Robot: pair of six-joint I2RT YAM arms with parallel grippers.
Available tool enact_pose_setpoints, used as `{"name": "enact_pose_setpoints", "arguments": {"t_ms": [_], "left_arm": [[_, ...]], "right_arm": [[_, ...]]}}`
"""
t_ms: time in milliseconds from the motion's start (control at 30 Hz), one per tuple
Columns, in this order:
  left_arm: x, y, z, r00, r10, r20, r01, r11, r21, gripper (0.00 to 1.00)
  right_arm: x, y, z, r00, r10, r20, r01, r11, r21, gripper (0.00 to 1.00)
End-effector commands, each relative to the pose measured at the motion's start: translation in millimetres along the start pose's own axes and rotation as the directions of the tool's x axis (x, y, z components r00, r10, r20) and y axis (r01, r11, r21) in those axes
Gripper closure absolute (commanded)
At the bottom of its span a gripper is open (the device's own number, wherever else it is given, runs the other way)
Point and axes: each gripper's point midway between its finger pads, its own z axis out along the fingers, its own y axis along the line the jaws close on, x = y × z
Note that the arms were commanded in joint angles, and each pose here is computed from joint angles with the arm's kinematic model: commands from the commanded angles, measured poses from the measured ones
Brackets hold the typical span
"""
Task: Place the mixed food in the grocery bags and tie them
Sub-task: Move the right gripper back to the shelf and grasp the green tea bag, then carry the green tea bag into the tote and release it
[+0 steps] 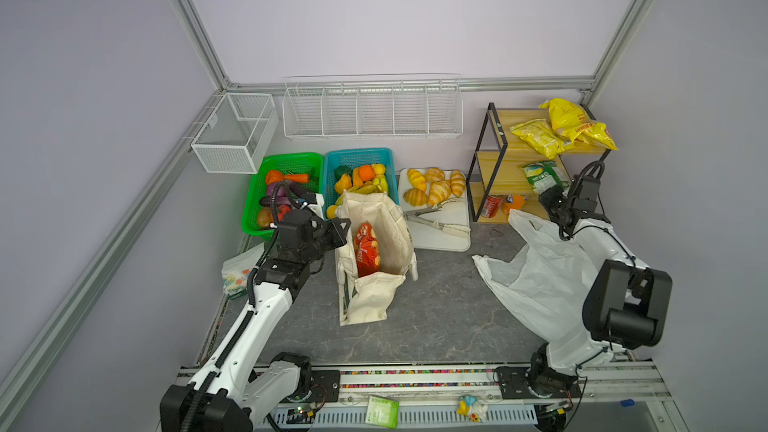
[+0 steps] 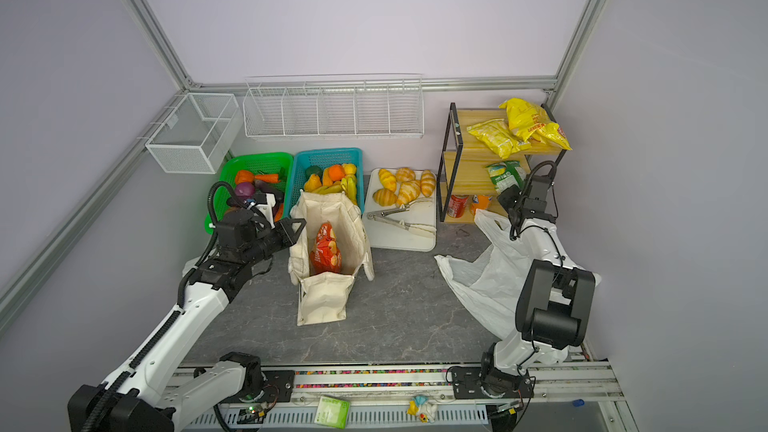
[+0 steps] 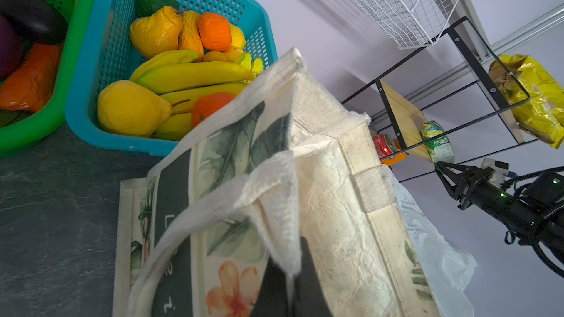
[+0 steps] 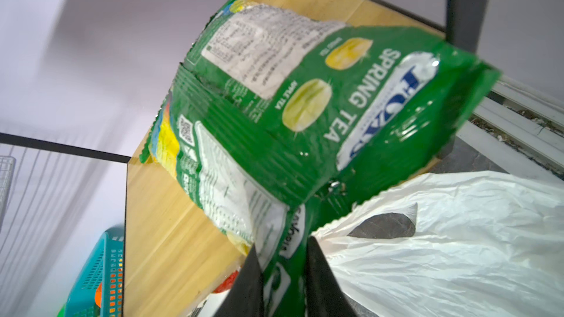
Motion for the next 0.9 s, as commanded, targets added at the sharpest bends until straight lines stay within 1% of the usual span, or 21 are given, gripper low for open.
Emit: {"name": "enact_pose_setpoints", "arguments": {"t_ms": [0, 233, 400, 467, 567, 733, 833, 867], "left_arm": [[-17, -10, -6, 0.997, 0.026, 0.072, -0.029, 0.999, 0.038, 1.0], [-18, -12, -7, 0.997, 0.029, 0.077, -0.032, 0.999, 0.04, 1.0], [-19, -11, -8, 0.996, 0.029, 0.081, -0.032, 0.999, 0.036, 1.0], [-18, -12, -8, 0.996, 0.028, 0.079, -0.031, 0.999, 0.04, 1.0], [-18, -12, -7, 0.997, 0.026, 0.076, -0.029, 0.999, 0.041, 1.0], [-18, -12, -8, 0.996, 0.024, 0.081, -0.028, 0.999, 0.046, 1.0], [-19, -13, -7, 0.996, 0.014, 0.086, -0.019, 0.998, 0.055, 1.0], [-19, -14, -7, 0.996, 0.011, 0.087, -0.016, 0.998, 0.058, 1.0]], "right_arm": [[-4, -9, -9, 1.0, 0.006, 0.019, -0.007, 1.0, 0.011, 0.8], [-12, 11, -28, 0.999, -0.003, 0.039, 0.005, 0.998, -0.059, 0.86], [-10, 26, -51, 0.999, -0.007, 0.048, 0.013, 0.992, -0.123, 0.92], [-8, 36, -65, 0.999, -0.013, 0.049, 0.021, 0.985, -0.169, 0.94], [-4, 51, -93, 0.998, -0.03, 0.06, 0.043, 0.973, -0.227, 0.94], [10, 77, -151, 0.99, -0.104, 0.091, 0.126, 0.95, -0.285, 0.94], [23, 99, -192, 0.98, -0.163, 0.112, 0.192, 0.92, -0.342, 0.94], [30, 110, -209, 0.973, -0.195, 0.121, 0.227, 0.899, -0.375, 0.94]]}}
